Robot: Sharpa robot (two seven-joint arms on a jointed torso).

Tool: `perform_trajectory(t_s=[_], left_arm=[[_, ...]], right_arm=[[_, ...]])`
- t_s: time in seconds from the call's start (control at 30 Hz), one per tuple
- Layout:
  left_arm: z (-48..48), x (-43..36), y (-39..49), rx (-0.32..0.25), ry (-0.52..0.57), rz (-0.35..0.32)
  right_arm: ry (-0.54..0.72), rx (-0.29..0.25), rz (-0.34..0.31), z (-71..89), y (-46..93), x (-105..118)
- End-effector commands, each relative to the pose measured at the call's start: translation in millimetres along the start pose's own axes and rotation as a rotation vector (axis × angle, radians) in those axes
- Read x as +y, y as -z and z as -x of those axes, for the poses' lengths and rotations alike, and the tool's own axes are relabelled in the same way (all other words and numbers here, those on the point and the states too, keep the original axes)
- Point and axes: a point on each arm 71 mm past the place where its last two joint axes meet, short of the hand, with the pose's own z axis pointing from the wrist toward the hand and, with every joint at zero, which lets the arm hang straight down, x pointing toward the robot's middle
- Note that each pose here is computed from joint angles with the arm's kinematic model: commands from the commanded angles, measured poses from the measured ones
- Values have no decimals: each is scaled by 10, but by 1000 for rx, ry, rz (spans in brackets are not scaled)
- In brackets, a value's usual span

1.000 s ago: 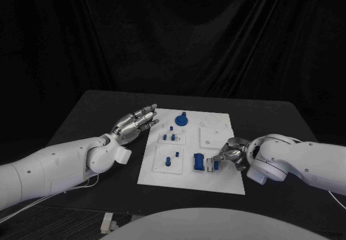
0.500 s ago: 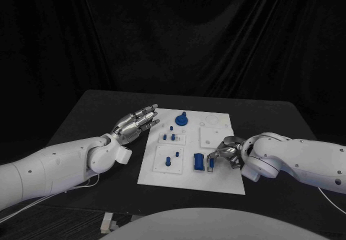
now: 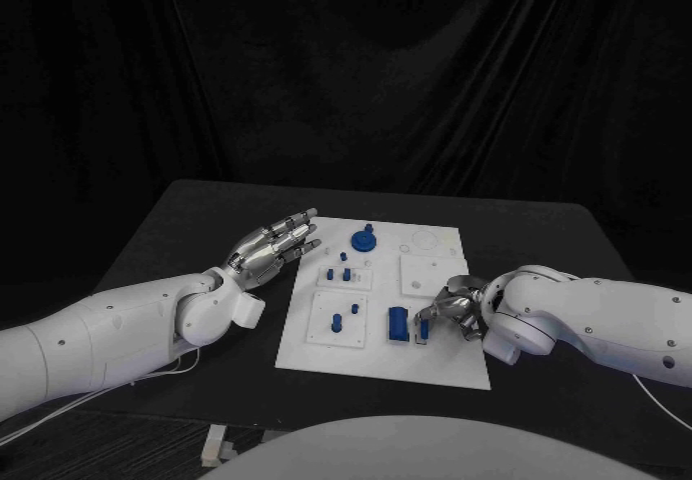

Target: Assemble the parts on the task board

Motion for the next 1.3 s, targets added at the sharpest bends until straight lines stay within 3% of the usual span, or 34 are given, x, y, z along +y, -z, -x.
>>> perform_trajectory(t_s=[0.03,1.3], left_arm=[[-20,3,-8,13,11,-9],[-23,29,-16,16,15,3]], right_arm=[[26,49,-41,-74,-9,-43],[41,78,-37,-142,-22,-9]])
